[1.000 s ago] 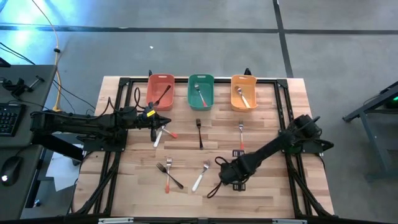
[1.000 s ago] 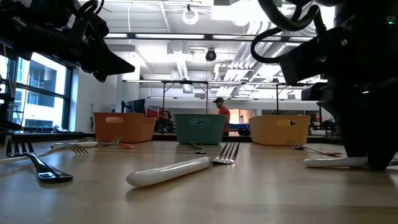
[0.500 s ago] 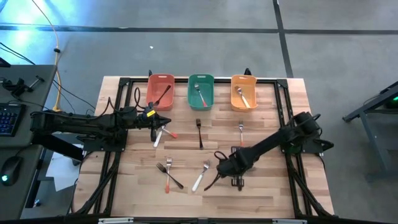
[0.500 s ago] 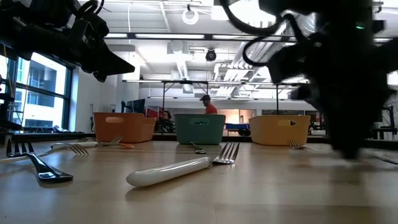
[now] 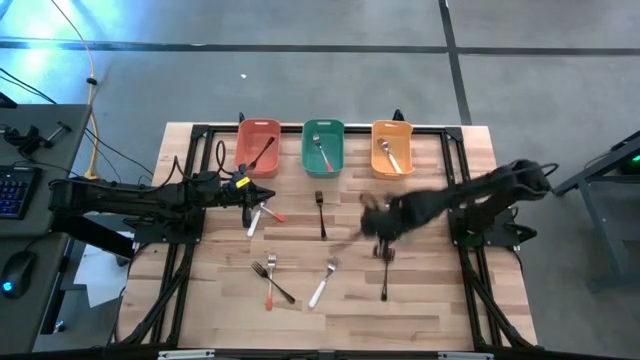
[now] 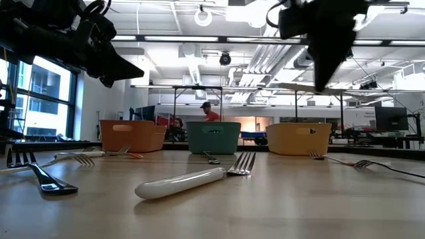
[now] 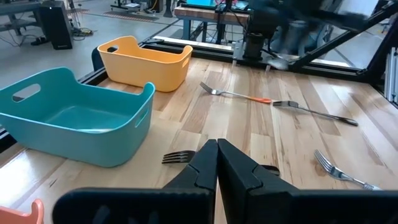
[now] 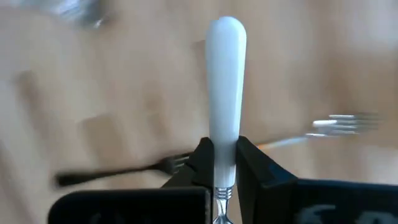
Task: Sort silverware by color (type)
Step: Put the bottom right white fork into the yellow bin
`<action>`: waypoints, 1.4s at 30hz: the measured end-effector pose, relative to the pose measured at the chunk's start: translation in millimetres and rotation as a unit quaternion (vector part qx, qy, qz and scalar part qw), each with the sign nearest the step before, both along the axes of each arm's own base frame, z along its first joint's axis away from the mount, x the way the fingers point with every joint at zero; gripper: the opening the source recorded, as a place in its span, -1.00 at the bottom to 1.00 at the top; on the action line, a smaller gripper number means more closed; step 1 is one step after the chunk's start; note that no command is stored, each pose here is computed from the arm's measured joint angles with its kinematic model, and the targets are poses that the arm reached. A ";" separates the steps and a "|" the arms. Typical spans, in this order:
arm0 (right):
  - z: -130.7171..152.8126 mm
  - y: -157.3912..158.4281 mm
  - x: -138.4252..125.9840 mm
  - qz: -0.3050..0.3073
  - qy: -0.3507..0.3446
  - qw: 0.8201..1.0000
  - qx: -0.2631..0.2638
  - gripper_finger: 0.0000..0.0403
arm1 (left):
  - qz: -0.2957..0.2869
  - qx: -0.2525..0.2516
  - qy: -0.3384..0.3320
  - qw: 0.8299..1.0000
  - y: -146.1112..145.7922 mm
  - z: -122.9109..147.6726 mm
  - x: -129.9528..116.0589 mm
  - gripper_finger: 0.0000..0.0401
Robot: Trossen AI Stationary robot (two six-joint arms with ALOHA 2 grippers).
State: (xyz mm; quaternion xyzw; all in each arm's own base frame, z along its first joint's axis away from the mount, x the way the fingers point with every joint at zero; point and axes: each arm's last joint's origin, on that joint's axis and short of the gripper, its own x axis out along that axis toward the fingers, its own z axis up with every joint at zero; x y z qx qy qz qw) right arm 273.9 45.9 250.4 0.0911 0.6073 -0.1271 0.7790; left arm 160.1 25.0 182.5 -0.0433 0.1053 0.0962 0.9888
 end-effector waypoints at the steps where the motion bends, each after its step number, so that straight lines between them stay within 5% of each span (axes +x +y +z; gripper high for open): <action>1: 5.0 -13.2 -1.7 -0.016 -0.007 1.000 -0.005 -0.96 | 0.000 0.000 0.000 1.000 0.1 0.0 0.0 -1.00; 8: 26.9 -117.2 -19.3 -0.144 -0.058 0.988 -0.021 -0.96 | 0.000 0.000 -0.001 1.000 0.1 0.1 0.0 -1.00; 19: 7.7 -254.3 -58.0 -0.285 -0.116 0.951 -0.005 -0.96 | 0.002 -0.007 -0.001 1.000 0.0 0.0 0.0 -1.00; 36: -60.4 -303.1 -55.6 -0.301 -0.068 0.950 0.048 -0.95 | 0.007 -0.031 -0.006 0.999 0.0 0.0 0.0 -1.00; 42: -64.7 -305.7 -53.8 -0.296 -0.064 0.952 0.037 -0.75 | 0.002 -0.046 -0.003 0.999 -2.8 -1.2 0.6 -1.00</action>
